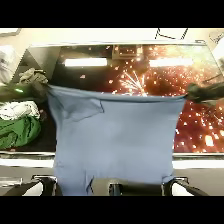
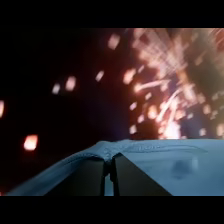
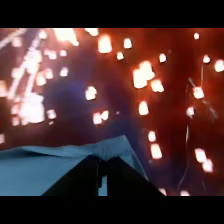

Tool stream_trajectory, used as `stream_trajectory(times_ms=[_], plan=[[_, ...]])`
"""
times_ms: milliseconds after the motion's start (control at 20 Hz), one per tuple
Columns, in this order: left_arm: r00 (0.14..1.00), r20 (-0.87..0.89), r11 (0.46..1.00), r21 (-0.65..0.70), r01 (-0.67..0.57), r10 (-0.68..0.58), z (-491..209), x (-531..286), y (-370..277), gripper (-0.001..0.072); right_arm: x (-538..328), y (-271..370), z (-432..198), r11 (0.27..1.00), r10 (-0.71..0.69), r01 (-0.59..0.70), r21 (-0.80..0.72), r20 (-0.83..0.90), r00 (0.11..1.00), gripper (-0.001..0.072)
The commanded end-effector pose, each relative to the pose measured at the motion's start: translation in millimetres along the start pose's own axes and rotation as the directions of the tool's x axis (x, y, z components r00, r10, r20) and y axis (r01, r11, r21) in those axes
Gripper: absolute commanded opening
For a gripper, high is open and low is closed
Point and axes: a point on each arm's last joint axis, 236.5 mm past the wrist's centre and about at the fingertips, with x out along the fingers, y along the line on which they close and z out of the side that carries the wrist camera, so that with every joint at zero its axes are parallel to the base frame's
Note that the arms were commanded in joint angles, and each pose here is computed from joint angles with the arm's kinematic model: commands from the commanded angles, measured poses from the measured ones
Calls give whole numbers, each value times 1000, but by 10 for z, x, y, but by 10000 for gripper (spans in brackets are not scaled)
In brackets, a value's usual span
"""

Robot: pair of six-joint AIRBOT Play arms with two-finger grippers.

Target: Fold the clothes and pants, and hang the long-sleeved shirts on hangers.

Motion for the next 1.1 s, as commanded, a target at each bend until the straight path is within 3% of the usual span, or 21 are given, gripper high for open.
stream_trajectory(times_ms=[0,100,250,400,650,850,950,1050], plan=[[993,-64,991,-78,-105,100,-393,981,745,26,1158,-123,61,999,-24,24,34,-1,1000,36],[994,-9,990,-92,-109,108,-113,1222,884,25,1305,-31,531,997,19,-30,74,148,989,36],[986,113,992,-39,-119,123,444,1381,894,25,1092,12,1344,994,26,-68,80,440,898,36],[968,211,990,-9,-138,137,783,1510,875,26,1087,-47,1601,989,13,-90,119,534,846,36],[982,130,991,-25,-134,136,465,1886,909,25,1693,-198,1085,987,-4,-47,155,316,949,36],[997,39,997,-11,-71,72,447,1424,738,26,1351,-162,859,990,24,-43,132,142,990,38],[990,-137,1000,16,-17,19,131,1042,612,25,1062,-189,529,997,32,-31,66,-15,999,38],[928,-372,1000,12,-4,8,-401,755,637,25,928,-322,99,999,-23,29,31,-193,981,38]])
